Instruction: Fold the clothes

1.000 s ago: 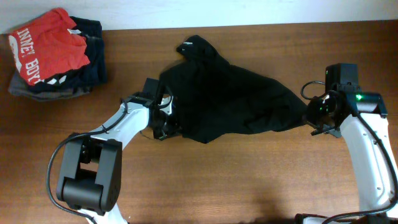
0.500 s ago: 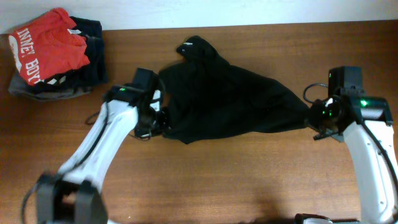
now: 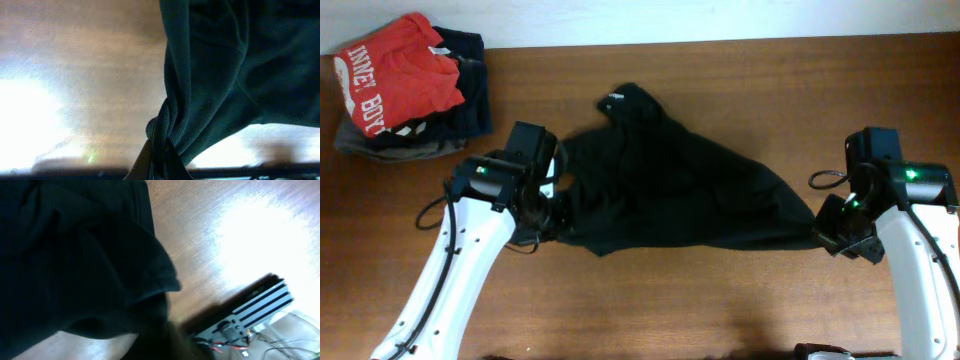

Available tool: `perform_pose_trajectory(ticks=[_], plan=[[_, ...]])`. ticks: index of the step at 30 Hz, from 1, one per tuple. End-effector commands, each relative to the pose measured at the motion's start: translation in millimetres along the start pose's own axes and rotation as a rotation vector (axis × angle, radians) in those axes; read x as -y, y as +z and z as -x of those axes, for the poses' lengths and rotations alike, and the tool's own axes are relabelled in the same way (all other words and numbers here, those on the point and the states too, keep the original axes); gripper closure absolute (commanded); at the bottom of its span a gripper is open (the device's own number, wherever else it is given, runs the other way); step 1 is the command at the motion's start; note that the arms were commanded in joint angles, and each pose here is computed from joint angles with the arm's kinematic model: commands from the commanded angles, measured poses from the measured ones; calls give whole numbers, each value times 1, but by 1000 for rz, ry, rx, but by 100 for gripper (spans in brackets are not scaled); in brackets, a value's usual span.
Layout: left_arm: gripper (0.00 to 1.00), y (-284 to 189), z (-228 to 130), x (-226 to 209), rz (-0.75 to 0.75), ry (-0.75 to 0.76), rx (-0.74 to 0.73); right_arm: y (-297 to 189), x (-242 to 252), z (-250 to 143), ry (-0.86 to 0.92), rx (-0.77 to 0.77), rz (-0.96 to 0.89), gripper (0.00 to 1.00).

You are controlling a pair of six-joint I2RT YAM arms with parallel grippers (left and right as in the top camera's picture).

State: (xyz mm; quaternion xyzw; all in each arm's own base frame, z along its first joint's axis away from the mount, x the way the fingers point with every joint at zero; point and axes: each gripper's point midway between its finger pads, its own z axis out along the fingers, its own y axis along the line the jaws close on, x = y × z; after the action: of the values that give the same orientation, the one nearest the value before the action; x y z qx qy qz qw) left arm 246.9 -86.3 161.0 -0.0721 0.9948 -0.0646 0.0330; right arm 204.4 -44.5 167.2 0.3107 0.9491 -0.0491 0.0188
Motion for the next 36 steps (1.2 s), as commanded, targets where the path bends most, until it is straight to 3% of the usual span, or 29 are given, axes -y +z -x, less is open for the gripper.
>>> perform_pose_trajectory(ticks=[1,16,19,27,32,36], plan=[[99,-9,3,-9,42,-11,45,-2,1,-2,-42,11,-2,3],[99,-10,9,-18,100,-10,79,1,-4,7,-59,30,11,1],[99,-10,10,-18,97,-10,85,7,-24,18,-62,53,93,0],[99,-10,10,-18,97,-10,85,48,-94,22,-303,-8,384,7],[100,-10,12,-17,93,-9,93,76,-122,13,-409,-59,364,10],[99,-10,13,-16,91,-9,97,105,-135,8,-489,-56,221,12]])
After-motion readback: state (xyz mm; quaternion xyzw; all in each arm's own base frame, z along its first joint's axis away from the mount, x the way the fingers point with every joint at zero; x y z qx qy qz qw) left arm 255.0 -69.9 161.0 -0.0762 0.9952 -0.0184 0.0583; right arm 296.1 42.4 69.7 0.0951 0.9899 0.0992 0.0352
